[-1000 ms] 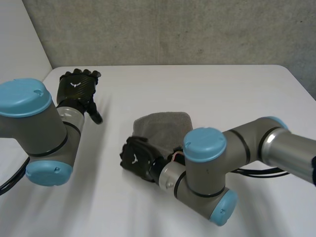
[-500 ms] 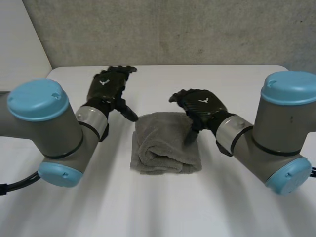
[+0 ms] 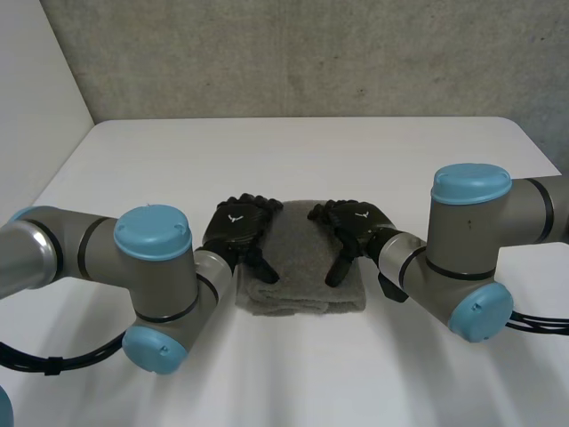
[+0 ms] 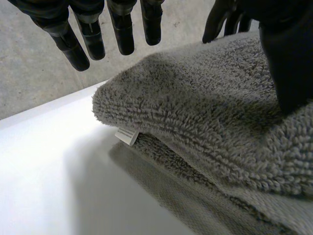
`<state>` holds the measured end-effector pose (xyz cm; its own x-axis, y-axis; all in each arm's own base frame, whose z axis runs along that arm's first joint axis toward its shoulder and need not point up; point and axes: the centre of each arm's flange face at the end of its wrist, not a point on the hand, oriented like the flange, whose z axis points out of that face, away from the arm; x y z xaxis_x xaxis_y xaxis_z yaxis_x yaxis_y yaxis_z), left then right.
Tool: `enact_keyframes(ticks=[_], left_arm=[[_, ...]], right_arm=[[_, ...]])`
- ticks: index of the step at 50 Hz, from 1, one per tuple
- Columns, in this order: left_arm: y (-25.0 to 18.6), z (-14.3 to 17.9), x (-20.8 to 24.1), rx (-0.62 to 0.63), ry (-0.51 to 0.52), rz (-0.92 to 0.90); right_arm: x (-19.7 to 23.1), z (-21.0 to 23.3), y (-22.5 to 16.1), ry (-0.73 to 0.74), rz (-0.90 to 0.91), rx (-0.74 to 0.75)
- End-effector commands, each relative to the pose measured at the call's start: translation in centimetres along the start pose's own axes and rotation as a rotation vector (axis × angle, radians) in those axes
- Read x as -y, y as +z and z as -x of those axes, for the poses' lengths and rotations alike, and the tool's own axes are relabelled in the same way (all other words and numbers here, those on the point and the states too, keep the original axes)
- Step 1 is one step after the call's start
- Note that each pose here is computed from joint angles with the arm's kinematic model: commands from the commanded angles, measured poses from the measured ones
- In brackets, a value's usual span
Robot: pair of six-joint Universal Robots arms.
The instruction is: Fold the towel.
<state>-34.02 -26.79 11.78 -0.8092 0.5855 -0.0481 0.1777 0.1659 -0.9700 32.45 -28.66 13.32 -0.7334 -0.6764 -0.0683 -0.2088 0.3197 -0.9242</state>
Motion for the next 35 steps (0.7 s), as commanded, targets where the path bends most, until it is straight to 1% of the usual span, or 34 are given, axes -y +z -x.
enact_keyframes(ticks=[1,2,4,5,7,8,9,10,12,13,15,16,17,18,20,22,24,26,31,35], left_arm=[[-0.5,-0.1,1.8,-0.002,0.006,-0.034],[-0.5,-0.1,1.8,-0.002,0.006,-0.034],[-1.1,-0.1,3.2,-0.004,0.007,-0.055],[-1.1,-0.1,3.3,-0.004,0.007,-0.055],[-1.7,0.2,4.9,0.005,0.006,-0.078],[-1.7,0.3,4.9,0.005,0.006,-0.078],[-2.2,0.5,6.0,0.011,0.004,-0.093],[-2.2,0.5,6.0,0.012,0.004,-0.093],[-3.3,1.1,8.4,0.029,0.004,-0.13],[-3.4,1.1,8.4,0.029,0.005,-0.13],[-4.5,2.6,10.8,0.077,-0.001,-0.167],[-4.5,2.6,10.8,0.077,-0.001,-0.168],[-5.2,3.8,12.1,0.123,-0.007,-0.185],[-5.2,3.8,12.1,0.124,-0.007,-0.185],[-6.8,5.9,14.0,0.206,-0.015,-0.192],[-7.6,6.3,14.4,0.224,-0.018,-0.185],[-8.2,6.3,14.7,0.226,-0.018,-0.177],[-9.3,6.1,14.6,0.23,-0.022,-0.146],[-10.8,6.0,14.4,0.234,-0.017,-0.14],[-11.3,6.0,14.5,0.233,-0.016,-0.148]], right_arm=[[1.1,-0.2,-0.5,-0.012,-0.021,-0.01],[1.1,-0.2,-0.5,-0.012,-0.021,-0.01],[2.8,-0.2,-1.4,-0.017,-0.055,-0.021],[2.8,-0.2,-1.4,-0.017,-0.055,-0.021],[5.1,-0.6,-2.9,-0.02,-0.108,-0.046],[5.1,-0.6,-2.9,-0.02,-0.109,-0.046],[6.6,-0.8,-3.8,-0.026,-0.145,-0.064],[6.6,-0.8,-3.8,-0.026,-0.146,-0.064],[9.0,-1.7,-5.8,-0.033,-0.215,-0.141],[9.1,-1.7,-5.8,-0.033,-0.215,-0.141],[11.0,-2.9,-7.7,-0.039,-0.272,-0.234],[11.0,-2.9,-7.7,-0.039,-0.272,-0.234],[11.7,-3.2,-8.6,-0.041,-0.293,-0.269],[11.7,-3.2,-8.6,-0.041,-0.294,-0.269],[12.5,-3.6,-10.0,-0.045,-0.319,-0.321],[12.8,-3.9,-10.6,-0.05,-0.326,-0.342],[13.0,-4.1,-11.1,-0.064,-0.331,-0.361],[12.8,-4.0,-11.9,-0.109,-0.322,-0.379],[12.4,-3.9,-12.6,-0.168,-0.307,-0.415],[12.3,-4.2,-12.8,-0.172,-0.299,-0.448]])
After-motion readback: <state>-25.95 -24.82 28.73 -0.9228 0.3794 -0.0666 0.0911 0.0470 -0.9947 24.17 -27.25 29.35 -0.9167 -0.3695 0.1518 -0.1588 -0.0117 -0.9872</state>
